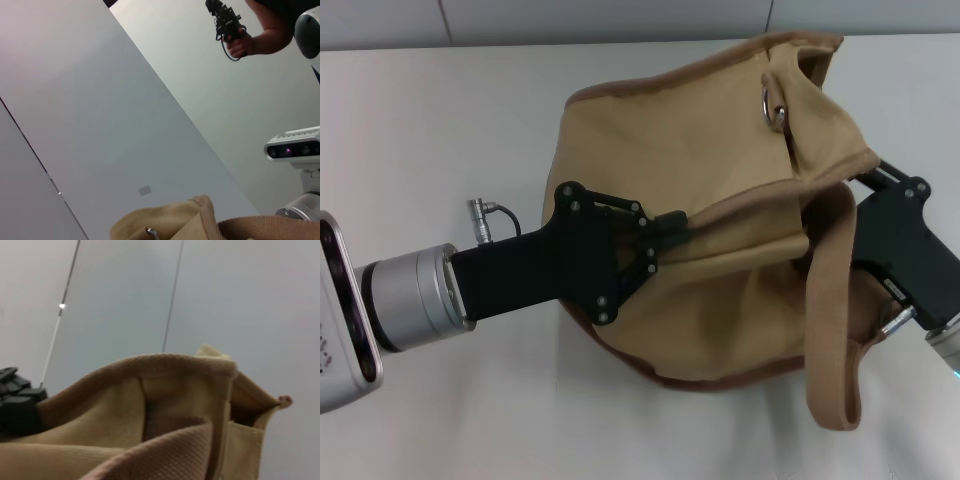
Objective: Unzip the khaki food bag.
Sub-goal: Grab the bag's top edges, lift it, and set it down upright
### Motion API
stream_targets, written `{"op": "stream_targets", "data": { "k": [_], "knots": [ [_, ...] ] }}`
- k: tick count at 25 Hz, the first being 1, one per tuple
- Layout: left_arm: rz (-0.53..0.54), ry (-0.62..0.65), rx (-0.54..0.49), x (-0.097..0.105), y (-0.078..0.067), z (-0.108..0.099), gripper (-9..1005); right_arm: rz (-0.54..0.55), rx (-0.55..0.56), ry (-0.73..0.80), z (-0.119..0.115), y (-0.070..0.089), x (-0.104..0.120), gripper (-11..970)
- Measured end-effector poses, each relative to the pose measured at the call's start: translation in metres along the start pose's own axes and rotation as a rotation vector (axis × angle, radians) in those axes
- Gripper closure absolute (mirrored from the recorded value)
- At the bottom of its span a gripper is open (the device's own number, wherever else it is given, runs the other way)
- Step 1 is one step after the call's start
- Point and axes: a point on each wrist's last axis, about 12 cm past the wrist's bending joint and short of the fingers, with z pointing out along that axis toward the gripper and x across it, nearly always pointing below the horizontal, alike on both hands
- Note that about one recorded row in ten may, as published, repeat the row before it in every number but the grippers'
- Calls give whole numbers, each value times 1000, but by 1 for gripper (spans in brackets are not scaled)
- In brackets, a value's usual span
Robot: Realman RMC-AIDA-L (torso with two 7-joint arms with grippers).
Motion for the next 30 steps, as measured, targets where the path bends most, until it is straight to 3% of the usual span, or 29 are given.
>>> {"op": "stream_targets", "data": {
  "k": [11,21,27,30],
  "knots": [
    [-6,4,0,1,-1,0,946,-37,-51,-30,4,-3,-4,669],
    [-9,8,-2,1,-2,0,946,-38,-74,-42,9,-1,-5,791],
    [-9,9,-2,1,-2,0,946,-39,-85,-33,9,0,-4,954],
    [-8,10,-7,1,-1,0,946,-39,-85,-30,9,0,-4,956]
  ]
}}
